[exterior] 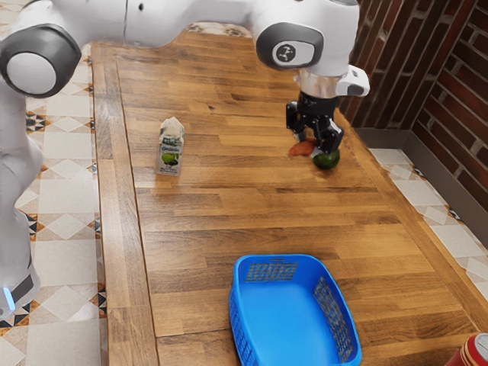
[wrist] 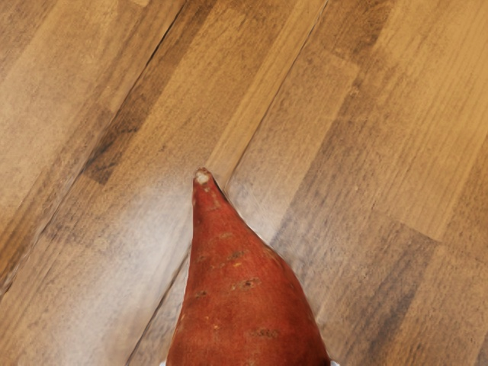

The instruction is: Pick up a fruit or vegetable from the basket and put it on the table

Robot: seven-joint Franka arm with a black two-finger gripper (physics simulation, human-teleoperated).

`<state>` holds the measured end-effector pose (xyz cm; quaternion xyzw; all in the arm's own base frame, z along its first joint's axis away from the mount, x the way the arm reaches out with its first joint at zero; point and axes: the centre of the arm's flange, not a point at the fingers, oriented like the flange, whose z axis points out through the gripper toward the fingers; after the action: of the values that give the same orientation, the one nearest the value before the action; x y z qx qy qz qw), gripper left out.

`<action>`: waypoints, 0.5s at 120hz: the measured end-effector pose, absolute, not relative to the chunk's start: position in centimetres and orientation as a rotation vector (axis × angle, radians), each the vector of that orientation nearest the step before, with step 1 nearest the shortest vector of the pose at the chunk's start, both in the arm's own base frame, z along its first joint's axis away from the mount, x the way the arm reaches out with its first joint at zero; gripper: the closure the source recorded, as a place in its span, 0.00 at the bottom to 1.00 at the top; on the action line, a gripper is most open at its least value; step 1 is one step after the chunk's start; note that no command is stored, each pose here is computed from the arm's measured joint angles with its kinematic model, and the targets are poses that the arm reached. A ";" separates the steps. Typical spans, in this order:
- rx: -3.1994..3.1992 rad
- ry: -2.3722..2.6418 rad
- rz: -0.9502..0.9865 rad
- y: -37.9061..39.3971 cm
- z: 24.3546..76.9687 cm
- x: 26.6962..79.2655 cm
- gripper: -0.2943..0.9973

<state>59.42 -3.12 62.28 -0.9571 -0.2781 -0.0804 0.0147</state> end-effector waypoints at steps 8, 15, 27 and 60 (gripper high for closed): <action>-2.975 -0.860 -0.198 -2.6 61.7 59.3 0.64; -2.993 -0.793 -0.169 -4.6 61.4 59.1 0.62; -3.034 -0.688 -0.126 -7.3 61.0 58.7 0.42; -3.061 -0.610 -0.078 -6.7 60.7 58.5 0.26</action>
<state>58.53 -6.70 60.71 -0.9804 -0.1953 -0.0248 0.0097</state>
